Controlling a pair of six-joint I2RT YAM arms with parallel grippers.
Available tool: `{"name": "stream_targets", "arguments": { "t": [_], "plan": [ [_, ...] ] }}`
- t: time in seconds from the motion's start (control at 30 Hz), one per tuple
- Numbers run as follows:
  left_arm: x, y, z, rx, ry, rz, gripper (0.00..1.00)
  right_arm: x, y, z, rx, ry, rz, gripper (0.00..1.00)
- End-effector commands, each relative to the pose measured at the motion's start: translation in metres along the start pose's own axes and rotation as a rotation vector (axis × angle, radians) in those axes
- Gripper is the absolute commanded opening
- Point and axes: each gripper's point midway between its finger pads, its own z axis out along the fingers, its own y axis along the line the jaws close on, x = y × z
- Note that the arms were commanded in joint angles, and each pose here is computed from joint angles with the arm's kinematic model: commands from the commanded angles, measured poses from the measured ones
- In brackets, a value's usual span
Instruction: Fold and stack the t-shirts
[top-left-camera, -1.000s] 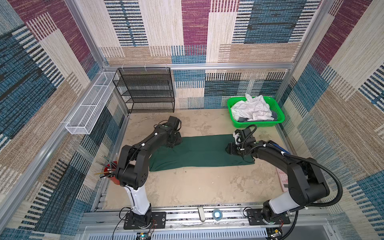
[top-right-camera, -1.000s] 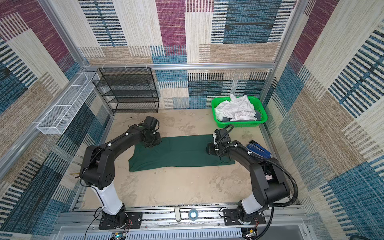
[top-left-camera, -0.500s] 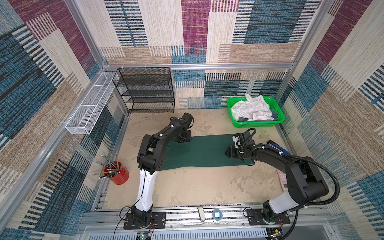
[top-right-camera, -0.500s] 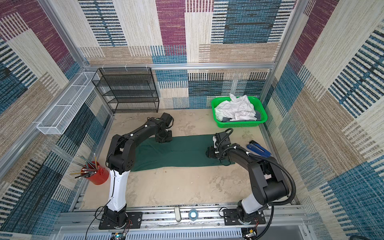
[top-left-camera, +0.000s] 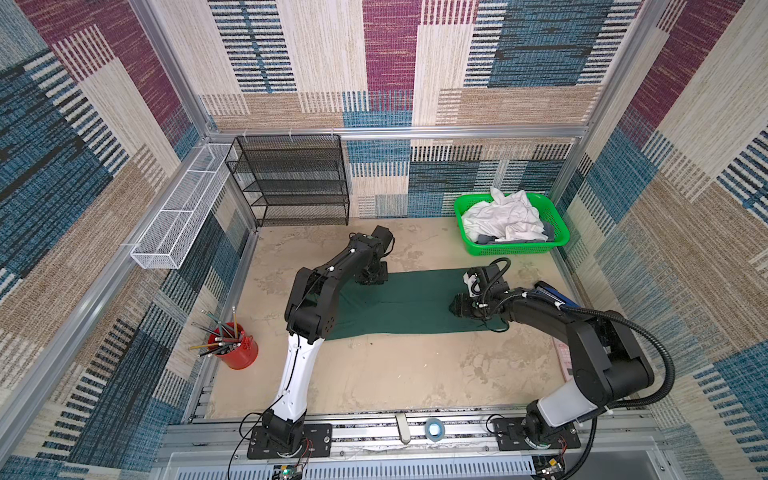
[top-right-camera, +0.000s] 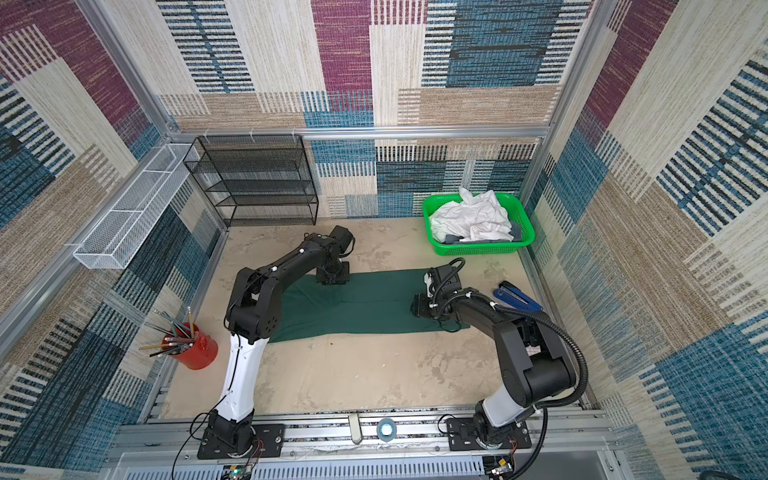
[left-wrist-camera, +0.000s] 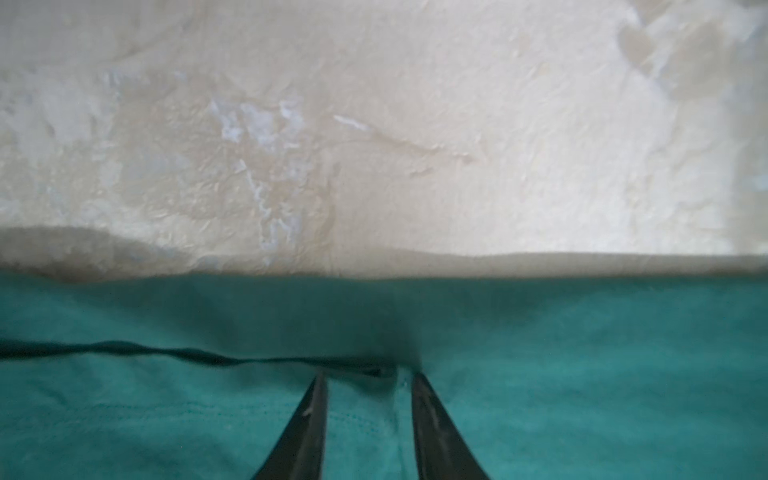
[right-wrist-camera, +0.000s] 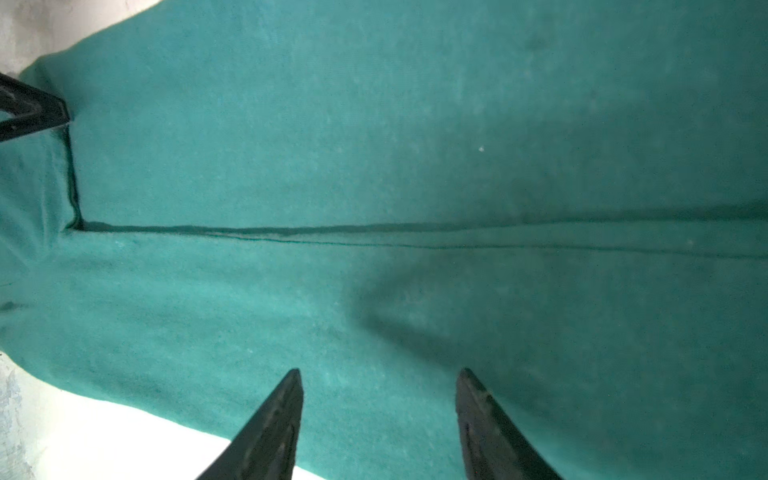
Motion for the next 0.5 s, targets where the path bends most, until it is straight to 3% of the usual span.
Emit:
{"name": "stream_targets", "arguments": {
  "t": [0.0,0.1,0.3,0.47],
  "plan": [
    [0.004,0.011,0.002,-0.064,0.021,0.011,0.35,-0.003,0.005,0.001,-0.027,-0.016,-0.016,0.6],
    [0.004,0.013,0.004,-0.083,0.023,0.005,0.29,-0.002,0.004,0.0,-0.024,-0.015,-0.018,0.6],
    [0.001,0.009,-0.003,-0.057,-0.002,0.002,0.09,0.001,0.003,0.001,-0.025,-0.009,-0.016,0.61],
    [-0.004,0.005,-0.022,-0.052,-0.068,0.04,0.07,0.004,0.003,0.003,-0.032,-0.004,-0.011,0.6]
  ]
}}
